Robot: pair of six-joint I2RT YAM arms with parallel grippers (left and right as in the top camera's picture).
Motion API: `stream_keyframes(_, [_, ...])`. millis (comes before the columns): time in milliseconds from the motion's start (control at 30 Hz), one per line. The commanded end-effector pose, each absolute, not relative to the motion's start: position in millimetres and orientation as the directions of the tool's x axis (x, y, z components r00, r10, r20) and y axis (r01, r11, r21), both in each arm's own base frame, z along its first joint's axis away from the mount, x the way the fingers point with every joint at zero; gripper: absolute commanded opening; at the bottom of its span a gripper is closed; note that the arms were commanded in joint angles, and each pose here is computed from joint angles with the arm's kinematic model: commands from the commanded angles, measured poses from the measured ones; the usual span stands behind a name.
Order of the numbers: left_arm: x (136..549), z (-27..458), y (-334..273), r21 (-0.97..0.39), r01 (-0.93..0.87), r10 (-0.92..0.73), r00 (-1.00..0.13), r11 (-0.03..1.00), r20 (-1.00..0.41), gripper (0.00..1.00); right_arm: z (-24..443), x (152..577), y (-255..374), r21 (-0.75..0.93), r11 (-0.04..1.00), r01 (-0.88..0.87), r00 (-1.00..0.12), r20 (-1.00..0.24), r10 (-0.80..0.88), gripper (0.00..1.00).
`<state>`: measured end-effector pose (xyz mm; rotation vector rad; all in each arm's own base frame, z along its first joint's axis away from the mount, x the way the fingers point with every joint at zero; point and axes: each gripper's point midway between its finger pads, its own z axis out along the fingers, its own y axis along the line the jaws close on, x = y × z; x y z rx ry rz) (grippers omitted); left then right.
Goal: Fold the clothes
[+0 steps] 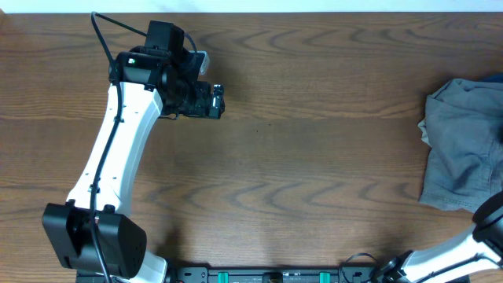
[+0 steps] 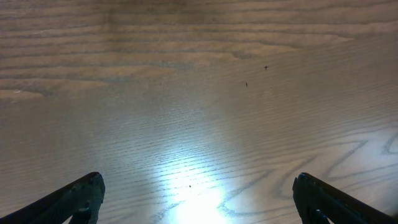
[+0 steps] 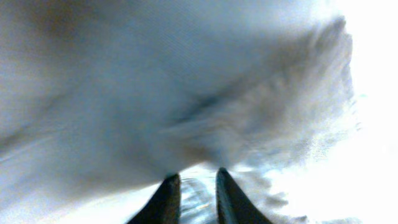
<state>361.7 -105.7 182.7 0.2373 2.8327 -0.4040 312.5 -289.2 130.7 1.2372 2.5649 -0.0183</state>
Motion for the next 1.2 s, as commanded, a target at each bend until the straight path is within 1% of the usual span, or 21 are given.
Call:
stream_keyframes(0, [364.5,186.3,-103.7,-0.246,0.188,0.111,-0.949,0.951,-0.296,0.98,220.9,354.0,-242.0,0.285,0.803,0.524,-0.657,-0.464,0.594,0.27])
stream_keyframes(67, [365.1,186.2,-102.7,-0.24,0.187,0.111,-0.948,0.953,-0.297,0.98,247.9,360.0,-212.4,0.308,0.862,0.403,-0.686,-0.522,0.508,0.34])
stream_keyframes(133, [366.6,184.9,-96.6,-0.206,0.177,0.11,-0.948,0.962,-0.299,0.98,267.4,362.6,-186.4,0.304,0.901,0.311,-0.703,-0.565,0.433,0.41])
stream_keyframes(233, [369.1,183.1,-84.6,-0.139,0.157,0.109,-0.947,0.978,-0.303,0.98,290.3,365.4,-147.6,0.28,0.937,0.209,-0.715,-0.611,0.342,0.53])
stream_keyframes(267, [369.9,183.4,-80.0,-0.123,0.14,0.097,-0.948,0.983,-0.304,0.98,294.4,366.5,-136.3,0.27,0.945,0.185,-0.72,-0.618,0.317,0.54])
stream_keyframes(333, [371.0,183.7,-68.6,-0.103,0.065,0.031,-0.953,0.993,-0.3,0.98,296.2,367.9,-119.6,0.245,0.956,0.16,-0.736,-0.616,0.281,0.55])
stream_keyframes(433, [364.4,182.5,-49.4,-0.105,-0.059,-0.085,-0.961,0.993,-0.262,0.98,286.6,366.2,-99.2,0.233,0.957,0.171,-0.776,-0.566,0.277,0.55])
stream_keyframes(467, [359.0,181.3,-41.6,-0.108,-0.108,-0.131,-0.963,0.988,-0.236,0.98,282.5,364.4,-94.2,0.223,0.959,0.176,-0.791,-0.548,0.273,0.53])
stream_keyframes(567, [337.0,176.3,-19.7,-0.099,-0.248,-0.26,-0.956,0.964,-0.134,0.98,267.5,354.4,-85.5,0.143,0.968,0.208,-0.838,-0.484,0.251,0.45])
stream_keyframes(667, [315.3,174.4,-3.9,-0.075,-0.32,-0.324,-0.945,0.944,-0.049,0.98,254.3,343.7,-78.3,0.074,0.965,0.252,-0.867,-0.425,0.259,0.45])
stream_keyframes(767, [304.2,175.6,2.4,-0.07,-0.341,-0.344,-0.938,0.937,-0.035,0.98,242.4,338.6,-60.3,0.073,0.97,0.23,-0.89,-0.388,0.24,0.45])
stream_keyframes(867, [297.0,179.9,2.4,-0.088,-0.339,-0.346,-0.934,0.937,-0.09,0.98,229.6,332.0,-44.4,0.087,0.97,0.226,-0.896,-0.372,0.242,0.46])
stream_keyframes(933, [291.9,183.3,1.4,-0.108,-0.332,-0.346,-0.926,0.937,-0.153,0.98,223.3,326.7,-36.2,0.099,0.969,0.225,-0.888,-0.389,0.246,0.46])
stream_keyframes(1033, [283.5,187.9,1.2,-0.144,-0.317,-0.345,-0.9,0.938,-0.268,0.98,218.8,317.1,-23.7,0.107,0.976,0.189,-0.862,-0.458,0.217,0.47])
stream_keyframes(1100, [276.8,192.6,0.8,-0.171,-0.303,-0.345,-0.869,0.938,-0.353,0.98,219.4,310.0,-16.8,0.104,0.981,0.161,-0.829,-0.526,0.192,0.47])
stream_keyframes(1133, [272.5,196.1,0.8,-0.193,-0.305,-0.359,-0.841,0.933,-0.404,0.98,220.2,304.8,-15.6,0.09,0.984,0.154,-0.803,-0.568,0.178,0.49])
stream_keyframes(1167, [269.6,198.5,0.6,-0.213,-0.312,-0.376,-0.817,0.926,-0.438,0.98,220.6,299.5,-16.2,0.074,0.985,0.154,-0.781,-0.601,0.167,0.57])
